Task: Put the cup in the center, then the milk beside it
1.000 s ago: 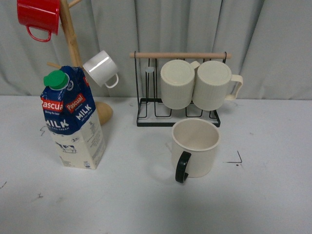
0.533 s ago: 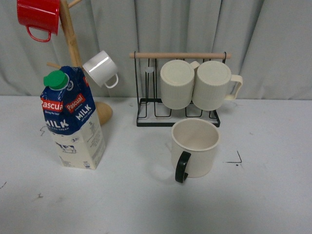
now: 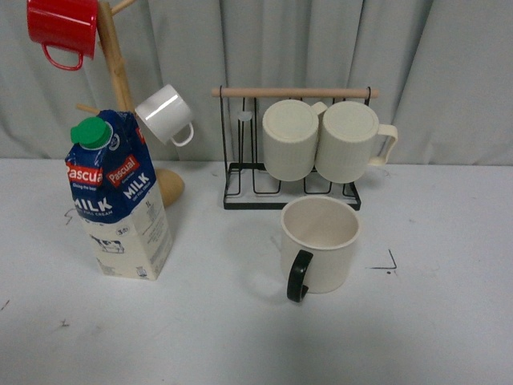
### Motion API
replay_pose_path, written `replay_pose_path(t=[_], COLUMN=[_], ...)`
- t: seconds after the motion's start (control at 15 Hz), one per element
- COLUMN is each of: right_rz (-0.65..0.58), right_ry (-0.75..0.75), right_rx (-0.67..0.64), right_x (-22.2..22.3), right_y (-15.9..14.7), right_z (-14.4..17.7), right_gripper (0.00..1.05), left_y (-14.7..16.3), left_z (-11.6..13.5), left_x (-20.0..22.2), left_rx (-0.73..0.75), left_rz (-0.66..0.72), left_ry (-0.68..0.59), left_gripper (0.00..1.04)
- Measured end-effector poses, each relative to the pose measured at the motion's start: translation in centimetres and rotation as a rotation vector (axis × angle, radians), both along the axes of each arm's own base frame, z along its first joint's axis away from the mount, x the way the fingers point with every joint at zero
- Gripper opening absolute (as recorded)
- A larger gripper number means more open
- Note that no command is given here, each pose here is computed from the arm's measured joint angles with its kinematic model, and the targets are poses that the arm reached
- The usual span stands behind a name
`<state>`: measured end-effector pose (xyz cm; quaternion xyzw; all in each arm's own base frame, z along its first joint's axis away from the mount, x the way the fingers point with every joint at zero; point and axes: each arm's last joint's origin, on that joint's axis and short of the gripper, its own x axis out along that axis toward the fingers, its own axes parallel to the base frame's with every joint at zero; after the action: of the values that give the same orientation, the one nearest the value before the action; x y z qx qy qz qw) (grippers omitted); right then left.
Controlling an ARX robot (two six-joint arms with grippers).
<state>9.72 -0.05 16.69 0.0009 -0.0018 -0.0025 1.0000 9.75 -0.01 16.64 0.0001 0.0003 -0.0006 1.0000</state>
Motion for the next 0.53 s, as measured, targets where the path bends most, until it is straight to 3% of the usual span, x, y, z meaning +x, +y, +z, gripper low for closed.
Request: replay_pose_path(t=[0.2, 0.33, 0.47, 0.53], right_rz=[0.000, 0.002, 0.001, 0.001], right_ry=[-0.001, 0.000, 0.000, -0.001], right_rx=[0.000, 0.001, 0.000, 0.000], right_x=[0.0, 0.0, 0.0, 0.0], right_y=[0.0, 0.0, 0.0, 0.0], right_z=[0.0, 0.0, 0.0, 0.0], right_gripper=[0.46, 0.72, 0.96, 1.00], left_y=[0.0, 0.0, 0.0, 0.1], left_z=[0.0, 0.4, 1.8, 2.2], left_x=[0.0, 1.0, 4.0, 5.6], left_rx=[0.000, -0.105, -0.190, -0.199], left_rz=[0.000, 0.118, 0.105, 0.081], left_ry=[0.000, 0.338, 0.334, 0.320], left_gripper=[0.98, 0.98, 0.98, 0.98])
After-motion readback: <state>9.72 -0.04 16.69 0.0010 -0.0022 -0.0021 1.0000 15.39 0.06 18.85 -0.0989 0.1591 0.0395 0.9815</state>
